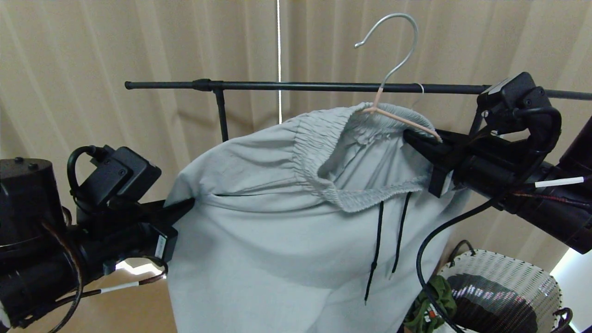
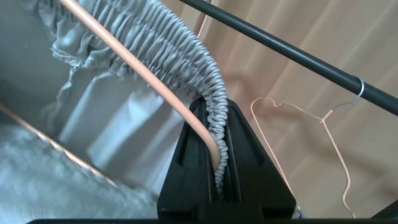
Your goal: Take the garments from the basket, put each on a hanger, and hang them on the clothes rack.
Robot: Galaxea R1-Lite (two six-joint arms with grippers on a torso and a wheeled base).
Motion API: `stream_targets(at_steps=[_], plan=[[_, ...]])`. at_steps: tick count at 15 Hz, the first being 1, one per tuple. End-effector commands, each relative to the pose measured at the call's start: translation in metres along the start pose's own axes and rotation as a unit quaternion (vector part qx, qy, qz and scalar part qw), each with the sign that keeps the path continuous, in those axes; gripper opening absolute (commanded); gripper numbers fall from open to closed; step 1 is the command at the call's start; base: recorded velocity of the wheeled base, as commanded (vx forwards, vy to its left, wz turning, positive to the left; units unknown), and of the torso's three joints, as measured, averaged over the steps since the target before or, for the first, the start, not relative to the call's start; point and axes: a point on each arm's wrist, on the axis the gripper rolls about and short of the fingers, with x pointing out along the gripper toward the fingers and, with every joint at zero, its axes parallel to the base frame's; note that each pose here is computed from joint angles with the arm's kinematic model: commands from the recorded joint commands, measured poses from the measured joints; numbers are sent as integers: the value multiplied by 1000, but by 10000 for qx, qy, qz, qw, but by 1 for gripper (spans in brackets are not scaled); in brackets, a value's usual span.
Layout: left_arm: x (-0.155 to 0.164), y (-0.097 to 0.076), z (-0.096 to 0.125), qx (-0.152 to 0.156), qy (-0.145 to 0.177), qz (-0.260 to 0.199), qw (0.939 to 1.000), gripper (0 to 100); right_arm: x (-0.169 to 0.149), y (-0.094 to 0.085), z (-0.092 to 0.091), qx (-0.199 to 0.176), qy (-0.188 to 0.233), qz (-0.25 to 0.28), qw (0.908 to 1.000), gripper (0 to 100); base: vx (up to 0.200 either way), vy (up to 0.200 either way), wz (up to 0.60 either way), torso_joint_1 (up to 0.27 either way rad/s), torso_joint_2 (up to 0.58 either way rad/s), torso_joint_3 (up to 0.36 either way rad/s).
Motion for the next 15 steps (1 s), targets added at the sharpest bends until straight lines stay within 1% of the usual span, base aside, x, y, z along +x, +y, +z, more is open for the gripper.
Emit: stream_targets(at_steps=[1,2,3,5,9,10,14,15], plan=[[1,9,-6,-66,135,211,9997,0,0,-2,-1,-5,21,-39,10000,0,0,0,0,0,0,0],[1,13,-9,-95,200,297,9993,0,1,-3,-1,-7,28,-61,10000,0,0,0,0,0,0,0],[3,16,-15,-55,343,382,9987,0,1,-6,-3,-11,55,-124,9999,0,0,0,0,0,0,0],[7,20,-20,23,477,452,9978,0,1,-8,-4,-23,93,-169,9998,0,0,0,0,0,0,0],[5,19,-18,37,415,422,9982,0,1,-9,-5,-23,112,-179,9998,0,0,0,0,0,0,0],[5,19,-17,40,405,418,9983,100,1,-9,-5,-23,112,-179,9998,0,0,0,0,0,0,0],[-5,20,-11,30,196,454,9988,100,1,-8,-6,-24,165,-195,9997,0,0,0,0,0,0,0],[-14,20,-5,10,-36,417,9991,100,1,-9,-7,-32,194,-210,9996,0,0,0,0,0,0,0]])
